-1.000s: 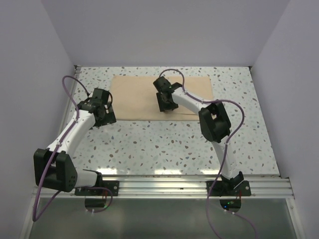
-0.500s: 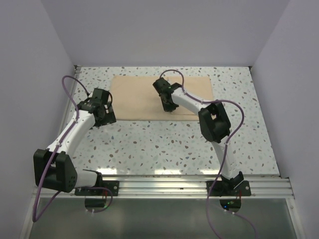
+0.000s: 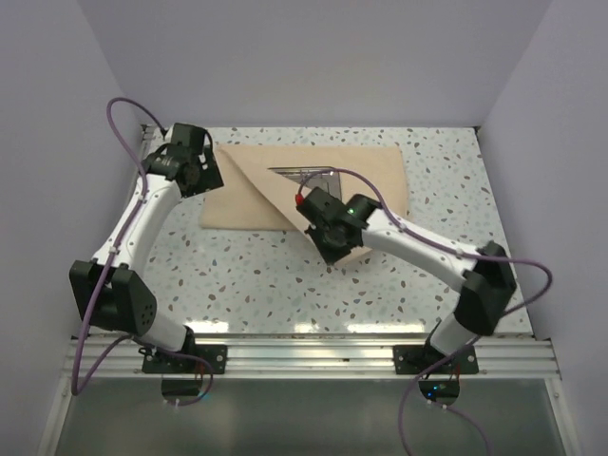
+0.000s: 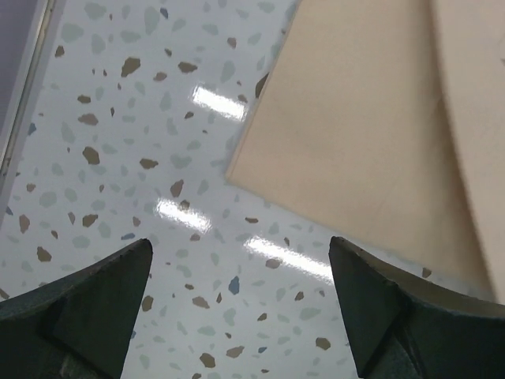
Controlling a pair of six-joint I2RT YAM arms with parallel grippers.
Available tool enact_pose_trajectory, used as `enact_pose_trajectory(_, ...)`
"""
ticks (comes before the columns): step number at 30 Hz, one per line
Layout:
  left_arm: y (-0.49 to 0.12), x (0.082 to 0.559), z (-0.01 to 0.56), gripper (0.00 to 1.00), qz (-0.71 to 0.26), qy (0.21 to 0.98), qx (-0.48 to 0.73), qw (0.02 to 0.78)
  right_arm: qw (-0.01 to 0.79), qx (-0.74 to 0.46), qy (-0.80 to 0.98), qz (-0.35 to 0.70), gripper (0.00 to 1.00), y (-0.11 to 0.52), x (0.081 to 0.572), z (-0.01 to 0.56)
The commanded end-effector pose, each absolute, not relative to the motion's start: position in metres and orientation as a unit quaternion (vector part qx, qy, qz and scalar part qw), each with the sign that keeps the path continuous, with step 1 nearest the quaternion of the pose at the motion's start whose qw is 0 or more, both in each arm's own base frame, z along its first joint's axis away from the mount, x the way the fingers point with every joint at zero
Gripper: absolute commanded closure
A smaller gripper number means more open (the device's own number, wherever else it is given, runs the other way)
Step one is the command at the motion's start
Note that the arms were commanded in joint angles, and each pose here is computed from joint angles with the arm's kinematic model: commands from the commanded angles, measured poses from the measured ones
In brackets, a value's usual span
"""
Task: Open and lay out the surgical kit
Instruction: Open the surgical kit at the center of the board.
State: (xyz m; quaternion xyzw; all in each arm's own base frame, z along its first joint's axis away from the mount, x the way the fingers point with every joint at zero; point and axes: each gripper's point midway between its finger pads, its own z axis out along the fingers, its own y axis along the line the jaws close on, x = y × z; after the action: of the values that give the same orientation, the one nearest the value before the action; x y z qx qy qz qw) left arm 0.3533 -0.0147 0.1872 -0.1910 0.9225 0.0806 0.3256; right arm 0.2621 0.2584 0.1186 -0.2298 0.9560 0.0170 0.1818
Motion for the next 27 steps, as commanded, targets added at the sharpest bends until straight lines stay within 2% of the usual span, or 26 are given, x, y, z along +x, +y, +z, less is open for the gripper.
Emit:
enact_pose_trajectory(1, -0.006, 0.379, 0.218, 0.01, 0.089, 0.908, -0.194, 0.36, 0.106, -0.251, 0.962, 0.027, 1.0, 0.214, 0.16, 0.14)
enact_pose_trajectory(3, -0.005, 0.388, 0.225, 0.01, 0.086, 0.906, -0.195, 0.366, 0.087, -0.23, 0.969, 0.028, 1.0, 0.186, 0.126, 0.144)
enact_pose_trajectory(8, -0.012, 0.398, 0.218, 0.02, 0.07, 0.911, -0.192, 0.358, 0.09, -0.19, 0.978, 0.002, 1.0, 0.137, 0.097, 0.145)
enact_pose_trajectory(9, -0.013, 0.399, 0.213, 0.02, 0.069, 0.913, -0.191, 0.353, 0.093, -0.184, 0.978, -0.032, 0.9, 0.121, 0.097, 0.144)
enact_pose_trajectory(11, -0.016, 0.399, 0.207, 0.03, 0.064, 0.918, -0.189, 0.344, 0.094, -0.163, 0.979, -0.077, 0.43, 0.103, 0.096, 0.142)
enact_pose_trajectory(13, -0.018, 0.397, 0.203, 0.04, 0.06, 0.92, -0.188, 0.338, 0.094, -0.148, 0.976, -0.127, 0.27, 0.087, 0.099, 0.144)
enact_pose_trajectory(14, -0.018, 0.395, 0.201, 0.04, 0.059, 0.921, -0.188, 0.335, 0.095, -0.142, 0.975, -0.14, 0.23, 0.084, 0.1, 0.145)
enact_pose_trajectory(15, -0.019, 0.394, 0.203, 0.04, 0.056, 0.92, -0.19, 0.338, 0.098, -0.13, 0.975, -0.152, 0.1, 0.081, 0.101, 0.148)
enact_pose_trajectory(18, -0.023, 0.392, 0.2, 0.04, 0.045, 0.921, -0.187, 0.338, 0.123, -0.108, 0.974, -0.155, 0.03, 0.089, 0.114, 0.157)
enact_pose_trajectory(23, -0.042, 0.395, 0.186, 0.04, 0.003, 0.93, -0.166, 0.329, 0.197, -0.119, 0.966, -0.121, 0.02, 0.129, 0.159, 0.17)
enact_pose_trajectory(27, -0.065, 0.402, 0.16, 0.05, -0.011, 0.942, -0.132, 0.309, 0.261, -0.138, 0.951, -0.091, 0.02, 0.182, 0.214, 0.183)
